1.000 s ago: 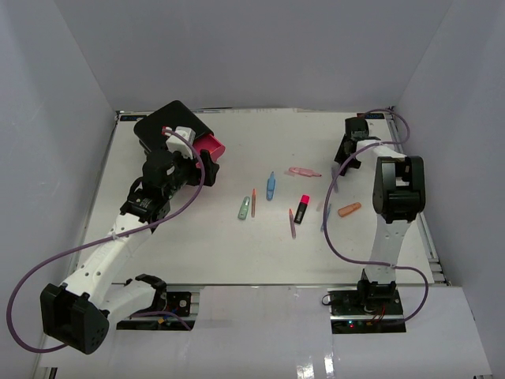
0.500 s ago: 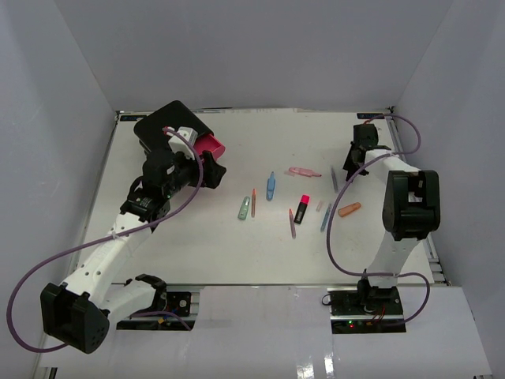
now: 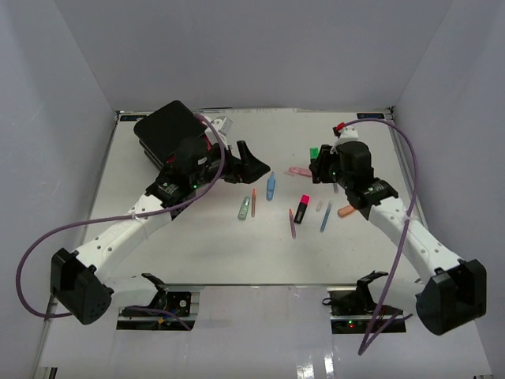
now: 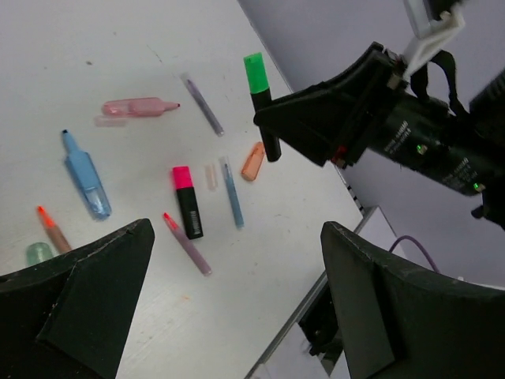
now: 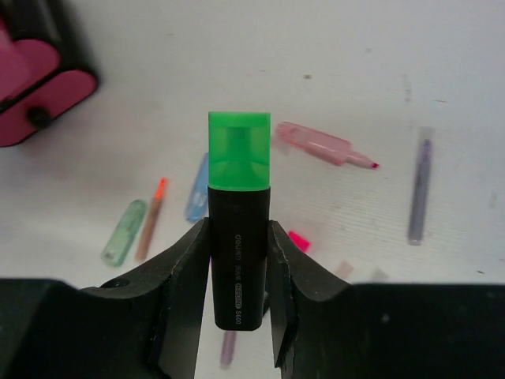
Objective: Sort the stationery into containers
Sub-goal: Pick up the pen from the center of the board.
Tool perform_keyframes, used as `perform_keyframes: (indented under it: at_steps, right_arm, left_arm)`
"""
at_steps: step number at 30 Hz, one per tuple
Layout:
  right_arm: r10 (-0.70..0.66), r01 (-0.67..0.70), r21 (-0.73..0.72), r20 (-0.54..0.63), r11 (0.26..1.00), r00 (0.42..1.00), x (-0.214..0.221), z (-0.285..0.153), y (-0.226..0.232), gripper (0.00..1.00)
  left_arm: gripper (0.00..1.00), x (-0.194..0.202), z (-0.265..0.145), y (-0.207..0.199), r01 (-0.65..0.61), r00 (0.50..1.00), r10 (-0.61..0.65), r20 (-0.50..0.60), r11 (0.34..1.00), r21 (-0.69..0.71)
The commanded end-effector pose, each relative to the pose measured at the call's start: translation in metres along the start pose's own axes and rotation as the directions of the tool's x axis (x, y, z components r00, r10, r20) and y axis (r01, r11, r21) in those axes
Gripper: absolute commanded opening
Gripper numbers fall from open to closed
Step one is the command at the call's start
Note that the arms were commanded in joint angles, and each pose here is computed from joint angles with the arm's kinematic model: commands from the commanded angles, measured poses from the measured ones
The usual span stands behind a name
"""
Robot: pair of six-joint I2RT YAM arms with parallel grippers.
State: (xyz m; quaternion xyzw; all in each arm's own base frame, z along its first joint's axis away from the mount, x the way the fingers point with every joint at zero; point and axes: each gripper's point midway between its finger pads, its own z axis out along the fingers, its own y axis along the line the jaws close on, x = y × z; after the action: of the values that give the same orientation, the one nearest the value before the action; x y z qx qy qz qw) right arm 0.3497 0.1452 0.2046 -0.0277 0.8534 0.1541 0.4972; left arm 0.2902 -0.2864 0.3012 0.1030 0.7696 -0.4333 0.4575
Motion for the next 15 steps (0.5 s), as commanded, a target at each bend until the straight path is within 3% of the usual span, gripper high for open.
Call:
perform_keyframes:
  at_steps: [1,6,12,15]
  right_arm:
    - [0.011,0.009,-0.197,0.098,0.980,0.995,-0.008,-0.023,0.046,0.21]
    - [0.023,0.050,-0.386,0.181,0.921,0.983,-0.011,-0.059,0.088,0.22]
    - [0.046,0.055,-0.448,0.213,0.892,0.976,-0.006,-0.073,0.095,0.23]
    - [0.044,0.058,-0.459,0.207,0.886,0.977,-0.002,-0.073,0.096,0.23]
  left_arm:
    - [0.98,-0.013,0.021,-0.018,0.089,0.994,-0.090,0.058,0.996,0.006]
    - [0.95,-0.010,0.053,-0.047,0.088,0.993,-0.088,0.079,0.996,0.003]
    - [0.88,0.001,0.089,-0.060,0.110,0.991,-0.107,0.083,0.994,-0.025]
    - [0.80,0.011,0.103,-0.066,0.102,0.993,-0.101,0.054,0.995,-0.016]
